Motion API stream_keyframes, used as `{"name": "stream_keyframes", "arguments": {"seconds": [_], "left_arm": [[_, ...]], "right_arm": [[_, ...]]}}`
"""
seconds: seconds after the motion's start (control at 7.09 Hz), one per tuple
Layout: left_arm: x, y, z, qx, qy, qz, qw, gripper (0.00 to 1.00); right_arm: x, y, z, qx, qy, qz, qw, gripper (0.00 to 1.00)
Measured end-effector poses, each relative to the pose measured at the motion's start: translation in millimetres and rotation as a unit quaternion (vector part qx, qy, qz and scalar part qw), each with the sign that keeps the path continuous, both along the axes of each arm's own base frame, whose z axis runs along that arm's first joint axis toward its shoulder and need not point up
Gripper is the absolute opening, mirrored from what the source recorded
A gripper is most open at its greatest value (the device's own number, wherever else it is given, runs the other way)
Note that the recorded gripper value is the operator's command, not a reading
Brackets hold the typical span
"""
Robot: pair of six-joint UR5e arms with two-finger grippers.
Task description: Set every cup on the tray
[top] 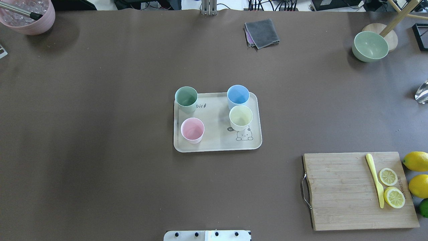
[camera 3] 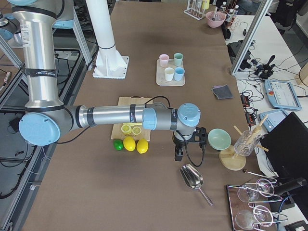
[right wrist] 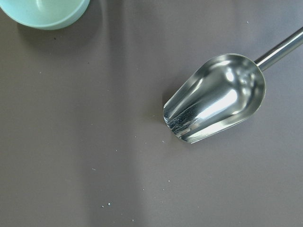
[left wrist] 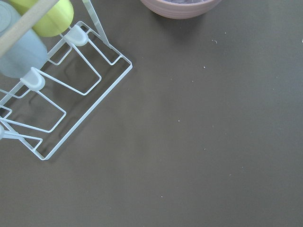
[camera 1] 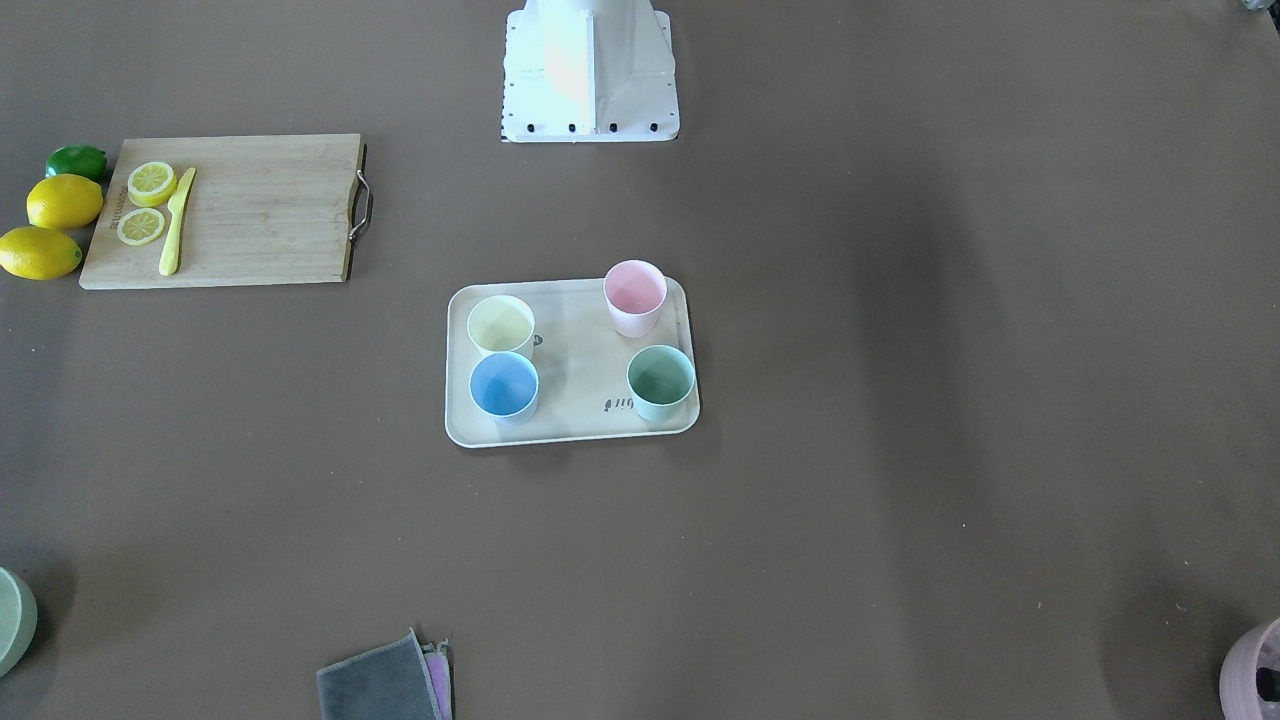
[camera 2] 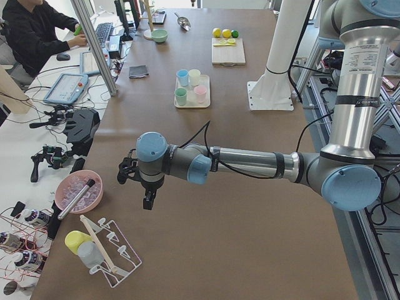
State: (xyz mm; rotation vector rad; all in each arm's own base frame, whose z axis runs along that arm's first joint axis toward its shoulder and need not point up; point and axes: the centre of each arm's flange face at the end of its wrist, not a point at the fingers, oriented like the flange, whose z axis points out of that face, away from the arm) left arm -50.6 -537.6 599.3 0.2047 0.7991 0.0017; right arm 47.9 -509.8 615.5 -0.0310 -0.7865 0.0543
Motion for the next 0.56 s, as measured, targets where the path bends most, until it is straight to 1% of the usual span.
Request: {"name": "stream_keyframes", "arguments": {"seconds": [0.56], "left_arm": [[1.7,-0.5,3.1,-0.003,0.000,0.001,1.0000,0.98]], "right_arm": [[-1.6,-1.6,0.8,0.000,0.000,-0.001,1.0000,1.00]]}}
